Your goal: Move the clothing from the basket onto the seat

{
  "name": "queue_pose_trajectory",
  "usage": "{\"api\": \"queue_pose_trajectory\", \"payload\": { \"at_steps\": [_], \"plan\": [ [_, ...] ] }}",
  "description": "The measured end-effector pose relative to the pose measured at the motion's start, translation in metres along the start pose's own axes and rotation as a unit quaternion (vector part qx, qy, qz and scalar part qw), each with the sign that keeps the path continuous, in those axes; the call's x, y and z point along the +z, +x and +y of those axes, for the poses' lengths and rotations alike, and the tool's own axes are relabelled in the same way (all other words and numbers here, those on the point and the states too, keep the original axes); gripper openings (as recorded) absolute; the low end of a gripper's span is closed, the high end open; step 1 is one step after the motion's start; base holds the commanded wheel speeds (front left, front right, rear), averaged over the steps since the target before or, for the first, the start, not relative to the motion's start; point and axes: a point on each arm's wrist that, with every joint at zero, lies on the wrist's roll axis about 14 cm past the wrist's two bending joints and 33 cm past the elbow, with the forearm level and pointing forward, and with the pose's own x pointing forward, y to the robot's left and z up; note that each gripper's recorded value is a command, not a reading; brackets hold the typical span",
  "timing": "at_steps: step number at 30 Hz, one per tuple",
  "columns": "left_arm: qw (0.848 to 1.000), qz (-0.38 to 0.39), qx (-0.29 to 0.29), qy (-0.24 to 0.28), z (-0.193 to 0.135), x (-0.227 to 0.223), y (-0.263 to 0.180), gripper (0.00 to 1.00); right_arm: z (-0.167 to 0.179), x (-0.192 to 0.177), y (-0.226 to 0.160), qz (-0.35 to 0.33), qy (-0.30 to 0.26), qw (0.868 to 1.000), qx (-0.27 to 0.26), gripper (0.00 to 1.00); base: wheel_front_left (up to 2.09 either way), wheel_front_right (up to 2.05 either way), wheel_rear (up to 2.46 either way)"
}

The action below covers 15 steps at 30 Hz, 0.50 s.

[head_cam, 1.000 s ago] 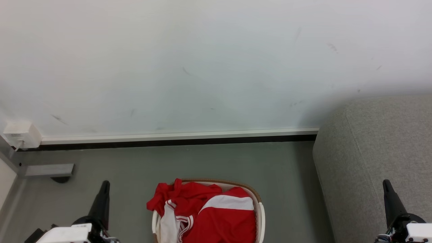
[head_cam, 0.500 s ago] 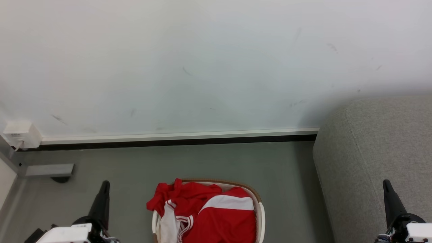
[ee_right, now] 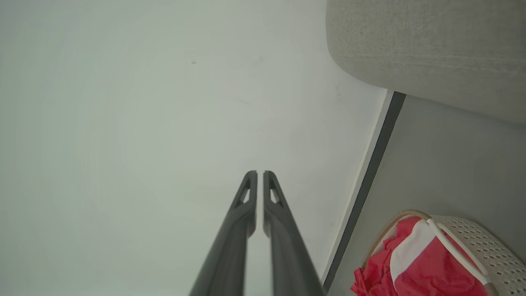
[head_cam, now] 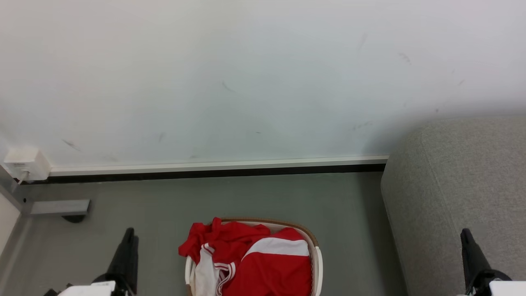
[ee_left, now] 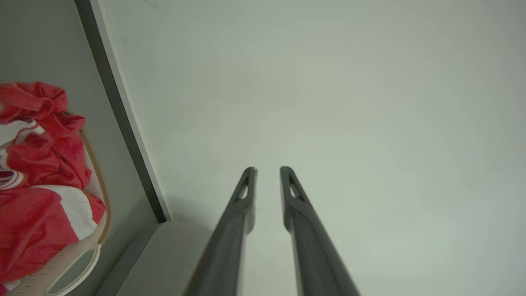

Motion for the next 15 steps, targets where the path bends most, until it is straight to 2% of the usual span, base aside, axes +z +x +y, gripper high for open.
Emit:
{"api": "queue_pose_trajectory", "payload": {
  "at_steps": [3, 8, 15],
  "plan": [
    [1.000, -0.002, 0.020, -0.002, 0.0134, -0.0013, -0.0057, 1.00, -0.0125, -0.0029, -0.0055, -0.001, 0.004, 1.000, -0.018, 1.00, 0.00, 0.00, 0.00],
    [1.000, -0.004, 0.021, 0.006, 0.0138, -0.0034, -0.0057, 1.00, -0.0117, -0.0029, -0.0052, -0.006, -0.010, 1.000, -0.017, 1.00, 0.00, 0.00, 0.00],
    [0.999, -0.014, 0.021, 0.034, 0.0134, -0.0021, -0.0057, 1.00, -0.0105, -0.0045, -0.0067, -0.008, -0.071, 0.997, -0.017, 1.00, 0.00, 0.00, 0.00]
  ]
}}
